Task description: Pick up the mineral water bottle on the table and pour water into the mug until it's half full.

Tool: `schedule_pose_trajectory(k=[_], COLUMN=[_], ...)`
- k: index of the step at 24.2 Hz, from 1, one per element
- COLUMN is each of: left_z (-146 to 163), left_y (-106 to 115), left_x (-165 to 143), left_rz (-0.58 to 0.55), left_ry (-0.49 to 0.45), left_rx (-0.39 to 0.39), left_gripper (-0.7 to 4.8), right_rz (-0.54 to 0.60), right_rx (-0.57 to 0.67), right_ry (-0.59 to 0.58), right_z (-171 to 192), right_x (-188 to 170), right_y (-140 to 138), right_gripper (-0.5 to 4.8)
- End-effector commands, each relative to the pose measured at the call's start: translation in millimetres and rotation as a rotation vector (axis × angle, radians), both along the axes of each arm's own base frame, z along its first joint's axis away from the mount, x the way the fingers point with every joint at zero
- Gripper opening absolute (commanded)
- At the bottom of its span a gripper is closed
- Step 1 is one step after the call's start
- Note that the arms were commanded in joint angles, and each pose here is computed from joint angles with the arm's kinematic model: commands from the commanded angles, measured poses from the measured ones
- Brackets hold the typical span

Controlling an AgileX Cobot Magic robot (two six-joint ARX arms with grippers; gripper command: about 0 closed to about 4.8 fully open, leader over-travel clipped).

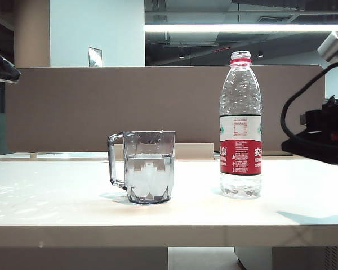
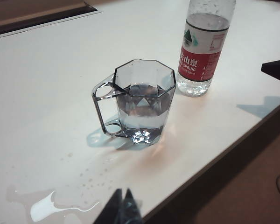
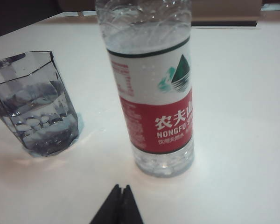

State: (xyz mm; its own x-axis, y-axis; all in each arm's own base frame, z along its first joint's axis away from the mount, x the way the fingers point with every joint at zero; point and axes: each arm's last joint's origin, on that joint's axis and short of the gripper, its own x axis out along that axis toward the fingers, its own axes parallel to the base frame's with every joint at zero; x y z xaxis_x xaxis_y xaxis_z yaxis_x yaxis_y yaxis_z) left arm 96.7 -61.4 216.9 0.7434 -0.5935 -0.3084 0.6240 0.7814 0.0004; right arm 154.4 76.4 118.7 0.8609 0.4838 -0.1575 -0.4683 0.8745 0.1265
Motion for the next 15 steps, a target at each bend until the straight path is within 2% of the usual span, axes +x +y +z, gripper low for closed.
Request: schedule_pose_trajectory(k=[1, 3, 6, 10, 15], left_z=[2, 2, 2, 1, 1], left_y=[0, 0, 0, 0, 0], left_x=[0, 0, 0, 0, 0], left_rz=[0.001, 0.001, 0.001, 0.001, 0.001], left_ry=[-0.009, -0.009, -0.006, -0.006, -0.005], left_rx=[-0.009, -0.009, -0.007, -0.007, -0.006], left_gripper=[-0.01, -0.01, -0.01, -0.01, -0.01], right_rz=[0.007, 0.002, -0.077, -0.124, -0.166], right_rx=[-0.008, -0.021, -0.065, -0.096, -0.137], right_ry=[0.049, 0.071, 0.113, 0.146, 0.244], right_z=[-4, -4, 2, 5, 3], right_x=[-3, -5, -13, -20, -33], right_y=[-1, -2, -9, -14, -28], right_gripper=[-0.02, -0.02, -0.02, -0.02, -0.02])
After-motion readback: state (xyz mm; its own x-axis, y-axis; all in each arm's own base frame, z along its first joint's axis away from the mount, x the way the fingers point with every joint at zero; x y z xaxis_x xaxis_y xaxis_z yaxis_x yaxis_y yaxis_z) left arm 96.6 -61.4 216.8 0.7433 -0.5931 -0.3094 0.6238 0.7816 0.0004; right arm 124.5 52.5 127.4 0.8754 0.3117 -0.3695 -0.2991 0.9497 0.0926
